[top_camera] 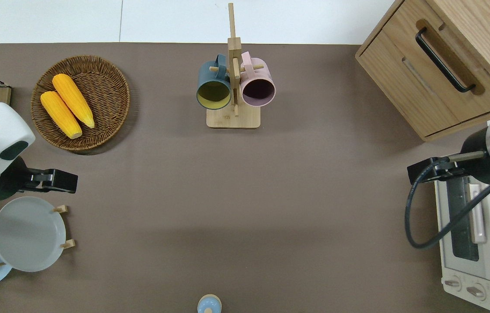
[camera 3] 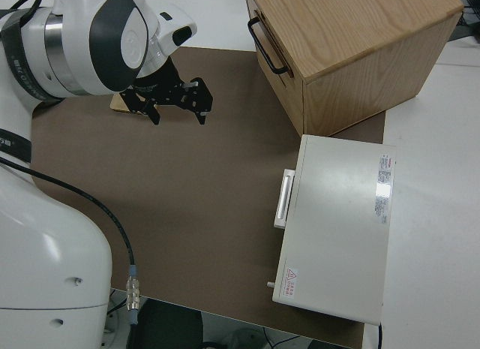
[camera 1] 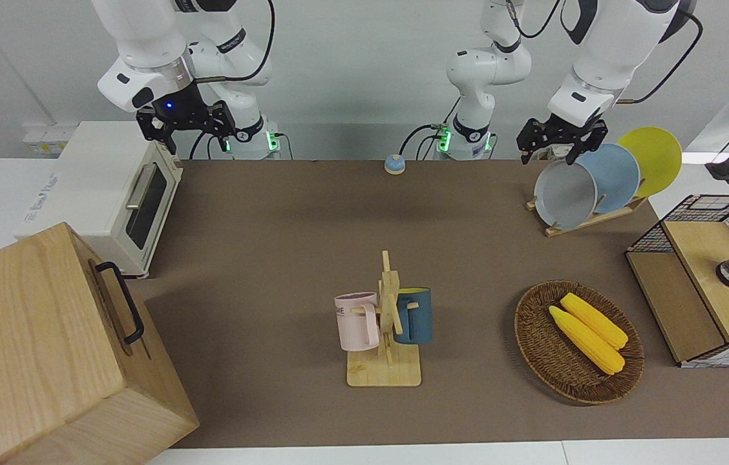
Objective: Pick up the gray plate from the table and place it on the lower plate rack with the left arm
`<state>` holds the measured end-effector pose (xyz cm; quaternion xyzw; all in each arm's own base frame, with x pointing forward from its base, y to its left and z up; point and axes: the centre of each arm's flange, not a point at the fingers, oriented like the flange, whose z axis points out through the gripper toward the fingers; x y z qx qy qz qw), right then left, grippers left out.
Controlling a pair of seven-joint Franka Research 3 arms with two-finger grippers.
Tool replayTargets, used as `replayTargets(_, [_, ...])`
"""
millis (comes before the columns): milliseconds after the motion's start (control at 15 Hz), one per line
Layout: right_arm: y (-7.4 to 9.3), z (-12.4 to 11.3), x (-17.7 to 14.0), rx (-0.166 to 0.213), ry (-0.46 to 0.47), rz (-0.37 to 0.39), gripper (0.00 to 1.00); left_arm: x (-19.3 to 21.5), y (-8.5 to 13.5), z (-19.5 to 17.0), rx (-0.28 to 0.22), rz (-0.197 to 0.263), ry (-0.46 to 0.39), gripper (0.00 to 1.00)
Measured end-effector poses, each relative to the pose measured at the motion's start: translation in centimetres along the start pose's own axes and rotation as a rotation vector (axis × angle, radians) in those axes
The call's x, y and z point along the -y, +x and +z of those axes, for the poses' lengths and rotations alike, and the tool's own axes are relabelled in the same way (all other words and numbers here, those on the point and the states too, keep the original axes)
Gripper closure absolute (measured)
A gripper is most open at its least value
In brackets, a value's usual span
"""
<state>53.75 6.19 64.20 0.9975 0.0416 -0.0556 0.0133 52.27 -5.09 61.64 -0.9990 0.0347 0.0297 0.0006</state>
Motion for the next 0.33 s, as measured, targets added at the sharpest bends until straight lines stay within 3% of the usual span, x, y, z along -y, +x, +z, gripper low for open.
replayTargets(333, [0.0,0.0,0.0,0.0,0.0,0.0,0.01,0.2,0.0,-1.5,-0.031,0.043,-0.003,0.0])
